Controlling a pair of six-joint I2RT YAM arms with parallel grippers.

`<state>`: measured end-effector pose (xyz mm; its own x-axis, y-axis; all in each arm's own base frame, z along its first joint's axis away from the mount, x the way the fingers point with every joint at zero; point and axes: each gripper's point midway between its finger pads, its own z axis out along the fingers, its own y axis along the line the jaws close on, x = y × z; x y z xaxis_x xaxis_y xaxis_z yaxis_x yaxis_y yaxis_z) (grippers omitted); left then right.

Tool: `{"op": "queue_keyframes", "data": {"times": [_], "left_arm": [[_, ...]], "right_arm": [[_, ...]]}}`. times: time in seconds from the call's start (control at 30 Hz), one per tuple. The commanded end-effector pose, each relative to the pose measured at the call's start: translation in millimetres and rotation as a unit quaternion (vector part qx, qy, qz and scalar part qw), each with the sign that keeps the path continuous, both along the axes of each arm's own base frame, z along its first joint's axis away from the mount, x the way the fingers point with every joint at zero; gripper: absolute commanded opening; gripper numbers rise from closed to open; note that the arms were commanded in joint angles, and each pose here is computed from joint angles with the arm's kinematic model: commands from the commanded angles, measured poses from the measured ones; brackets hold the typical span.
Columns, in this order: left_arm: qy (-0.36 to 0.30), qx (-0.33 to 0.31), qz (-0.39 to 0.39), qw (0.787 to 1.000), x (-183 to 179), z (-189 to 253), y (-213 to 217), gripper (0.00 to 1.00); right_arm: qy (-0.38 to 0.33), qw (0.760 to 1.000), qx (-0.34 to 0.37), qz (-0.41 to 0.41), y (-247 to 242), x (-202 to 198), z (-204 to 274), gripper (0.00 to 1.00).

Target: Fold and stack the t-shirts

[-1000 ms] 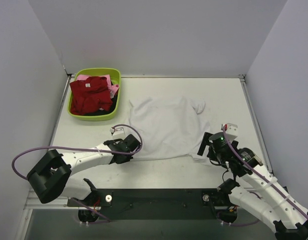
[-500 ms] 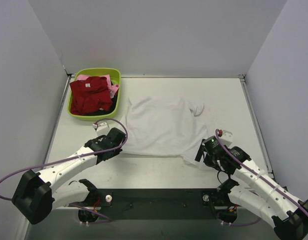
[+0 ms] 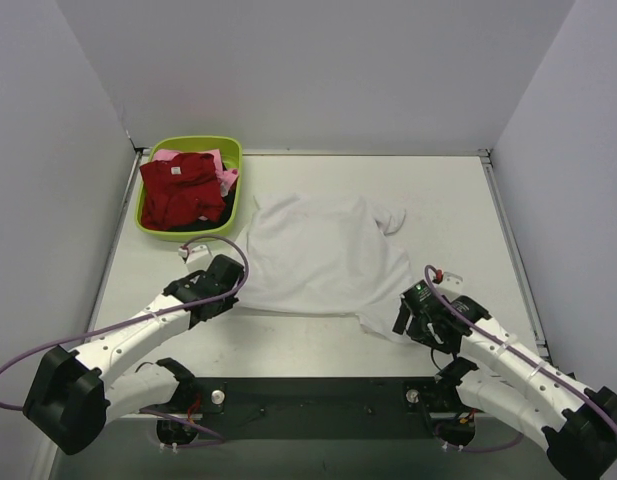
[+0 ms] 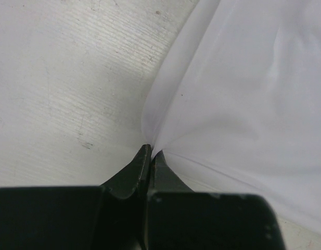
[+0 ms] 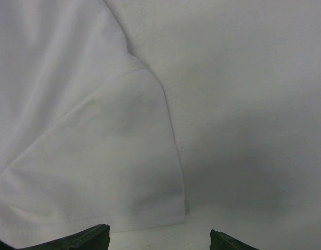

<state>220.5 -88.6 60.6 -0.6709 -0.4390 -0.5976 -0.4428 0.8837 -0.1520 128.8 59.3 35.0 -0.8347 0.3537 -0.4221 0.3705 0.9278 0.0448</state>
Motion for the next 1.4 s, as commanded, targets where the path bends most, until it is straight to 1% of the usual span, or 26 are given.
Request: {"op": "queue_keyframes", "data": {"times": [0.0, 0.07, 0.1, 0.2, 0.43, 0.67, 0.73, 0.77, 0.8, 1.03, 1.13, 1.23, 1.27, 1.33, 1.37], "left_arm": [[-0.018, -0.009, 0.002, 1.0, 7.1, 6.3, -0.7, 0.0], [-0.015, -0.009, 0.001, 1.0, 7.1, 6.2, -0.2, 0.0], [-0.017, -0.009, 0.002, 1.0, 7.4, 6.9, 0.4, 0.0], [-0.021, -0.012, 0.001, 1.0, 7.2, 8.3, 0.9, 0.0], [-0.023, -0.017, -0.002, 1.0, 4.0, 10.4, 3.6, 0.0], [-0.02, -0.016, -0.002, 1.0, 3.3, 8.7, 6.0, 0.0], [-0.023, -0.016, -0.002, 1.0, 4.1, 9.7, 6.9, 0.0], [-0.023, -0.017, -0.001, 1.0, 3.9, 9.8, 7.2, 0.0], [-0.023, -0.016, -0.002, 1.0, 3.7, 10.0, 7.8, 0.0], [-0.029, -0.014, 0.006, 0.999, 2.7, 14.3, 15.2, 0.0], [-0.028, -0.014, 0.009, 0.999, 2.7, 13.7, 17.6, 0.0], [-0.027, -0.016, 0.007, 0.999, 2.5, 11.9, 17.6, 0.0], [-0.026, -0.016, 0.007, 1.0, 2.6, 11.3, 17.4, 0.0], [-0.023, -0.015, 0.008, 1.0, 2.2, 10.0, 18.2, 0.0], [-0.023, -0.014, 0.006, 1.0, 2.1, 9.5, 18.4, 0.0]], "right_arm": [[0.025, 1.0, -0.009, -0.014, -3.6, -10.3, -12.3, 0.7], [0.032, 0.999, -0.016, -0.018, -5.2, -11.3, -16.8, 0.67], [0.031, 0.999, -0.014, -0.023, -4.4, -10.2, -17.6, 0.63], [0.03, 0.999, -0.017, -0.031, -4.8, -8.9, -20.4, 0.59], [0.039, 0.998, -0.022, -0.052, -5.6, -9.6, -31.2, 0.56], [0.033, 0.997, -0.028, -0.06, -6.9, -5.8, -29.8, 0.54], [0.033, 0.997, -0.032, -0.06, -7.6, -5.0, -29.3, 0.5], [0.032, 0.997, -0.031, -0.062, -7.3, -4.3, -29.0, 0.46], [0.032, 0.997, -0.034, -0.062, -8.3, -4.2, -29.4, 0.45], [0.038, 0.996, -0.042, -0.062, -7.0, -0.6, -28.5, 0.43], [0.042, 0.996, -0.044, -0.06, -5.1, 0.9, -29.2, 0.38], [0.044, 0.996, -0.043, -0.058, -3.1, 2.8, -29.9, 0.28], [0.044, 0.996, -0.043, -0.058, -2.4, 3.4, -29.7, 0.21], [0.046, 0.996, -0.044, -0.057, -1.5, 4.6, -30.8, 0.1], [0.047, 0.996, -0.044, -0.056, -1.0, 4.4, -31.2, 0.0]]}}
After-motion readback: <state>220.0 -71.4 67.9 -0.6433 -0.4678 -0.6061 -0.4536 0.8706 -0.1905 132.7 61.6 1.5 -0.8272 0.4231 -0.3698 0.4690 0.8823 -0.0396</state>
